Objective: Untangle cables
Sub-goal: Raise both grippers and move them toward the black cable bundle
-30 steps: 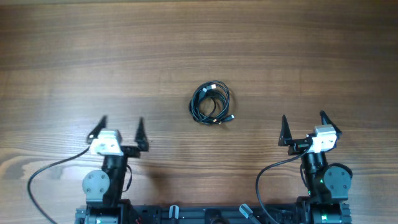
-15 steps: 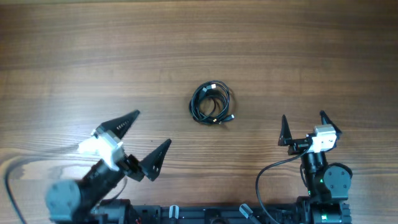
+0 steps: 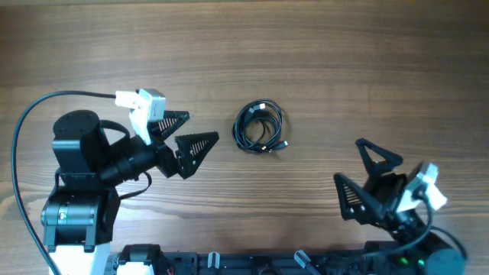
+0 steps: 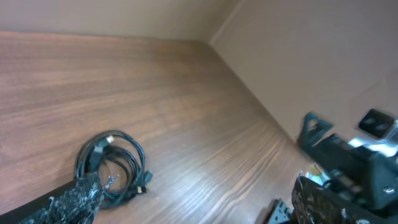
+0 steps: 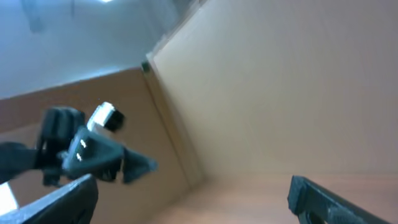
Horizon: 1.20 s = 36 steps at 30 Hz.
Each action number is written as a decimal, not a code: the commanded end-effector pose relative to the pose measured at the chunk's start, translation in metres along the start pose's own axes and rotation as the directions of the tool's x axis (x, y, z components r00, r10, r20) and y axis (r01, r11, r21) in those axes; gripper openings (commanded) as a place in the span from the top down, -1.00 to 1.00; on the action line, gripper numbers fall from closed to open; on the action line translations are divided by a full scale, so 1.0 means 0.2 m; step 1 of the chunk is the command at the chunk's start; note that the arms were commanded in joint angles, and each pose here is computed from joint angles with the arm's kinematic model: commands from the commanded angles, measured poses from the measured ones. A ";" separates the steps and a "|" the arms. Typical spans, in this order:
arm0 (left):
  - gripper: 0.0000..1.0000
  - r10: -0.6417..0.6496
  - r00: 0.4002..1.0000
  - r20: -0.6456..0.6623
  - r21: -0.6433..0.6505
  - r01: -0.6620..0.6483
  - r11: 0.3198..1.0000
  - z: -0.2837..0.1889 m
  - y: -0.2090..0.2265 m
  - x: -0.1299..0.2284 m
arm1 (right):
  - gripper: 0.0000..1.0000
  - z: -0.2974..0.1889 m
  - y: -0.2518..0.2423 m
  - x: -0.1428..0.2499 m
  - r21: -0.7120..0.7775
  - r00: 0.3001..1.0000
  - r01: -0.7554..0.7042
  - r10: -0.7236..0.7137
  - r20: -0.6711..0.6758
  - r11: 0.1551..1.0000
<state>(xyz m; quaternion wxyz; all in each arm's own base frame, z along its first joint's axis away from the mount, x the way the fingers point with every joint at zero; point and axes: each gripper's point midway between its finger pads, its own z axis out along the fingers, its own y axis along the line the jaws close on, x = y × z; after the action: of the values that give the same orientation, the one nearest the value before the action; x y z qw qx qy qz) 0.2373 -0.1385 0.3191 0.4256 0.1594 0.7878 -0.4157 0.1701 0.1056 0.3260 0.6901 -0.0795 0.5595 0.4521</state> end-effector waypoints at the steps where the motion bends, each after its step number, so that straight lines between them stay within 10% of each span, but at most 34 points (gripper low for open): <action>1: -1.00 -0.048 0.998 -0.036 0.006 0.048 0.999 -0.01 -0.02 0.04 | -1.00 0.01 0.11 -0.33 0.178 0.951 0.310 -0.307 -0.043 0.934; 5: -1.00 -0.060 0.998 -0.036 -0.049 0.059 0.997 0.00 0.04 0.05 | -0.99 0.02 0.03 -0.44 0.373 0.911 0.350 -0.219 -0.349 0.859; 8: -1.00 -0.415 0.903 0.115 -0.400 0.424 0.812 -0.04 0.41 0.08 | -0.99 0.15 0.05 -0.30 0.293 0.846 0.167 0.016 -0.533 0.942; 14: -1.00 -0.573 0.818 0.038 -0.502 0.512 0.697 0.06 0.60 0.25 | -0.99 0.36 -0.03 -0.07 0.277 0.671 -0.250 0.372 -0.641 0.928; 17: -1.00 -0.583 0.812 0.031 -0.545 0.503 0.671 0.07 0.66 0.29 | -0.99 0.40 -0.16 0.03 0.432 0.624 -0.186 0.445 -0.642 0.883; 21: -1.00 -0.608 0.777 0.165 -0.715 0.519 0.469 -0.08 0.83 0.36 | -0.99 0.44 -0.31 0.28 0.609 0.447 0.100 0.512 -0.734 0.787; 27: -1.00 -0.662 0.737 0.132 -0.749 0.512 0.421 -0.12 0.80 0.46 | -0.98 0.55 -0.50 0.72 0.665 0.260 0.158 0.619 -0.741 0.729; 32: -1.00 -0.672 0.730 0.126 -0.755 0.510 0.413 -0.13 0.80 0.48 | -0.08 0.46 -0.69 1.08 0.740 0.097 0.244 0.743 -0.662 0.627; 36: -1.00 -0.672 0.730 0.126 -0.755 0.510 0.413 -0.13 0.80 0.48 | 0.01 0.39 -0.78 1.26 0.750 0.027 0.295 0.780 -0.626 0.592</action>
<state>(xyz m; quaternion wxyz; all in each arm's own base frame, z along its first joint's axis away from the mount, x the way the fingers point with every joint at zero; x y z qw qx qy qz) 0.2615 -0.0366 0.1650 0.1917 -0.2711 0.9283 -0.1671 0.3238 0.1986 0.0999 -0.0106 0.0334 0.9882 0.1491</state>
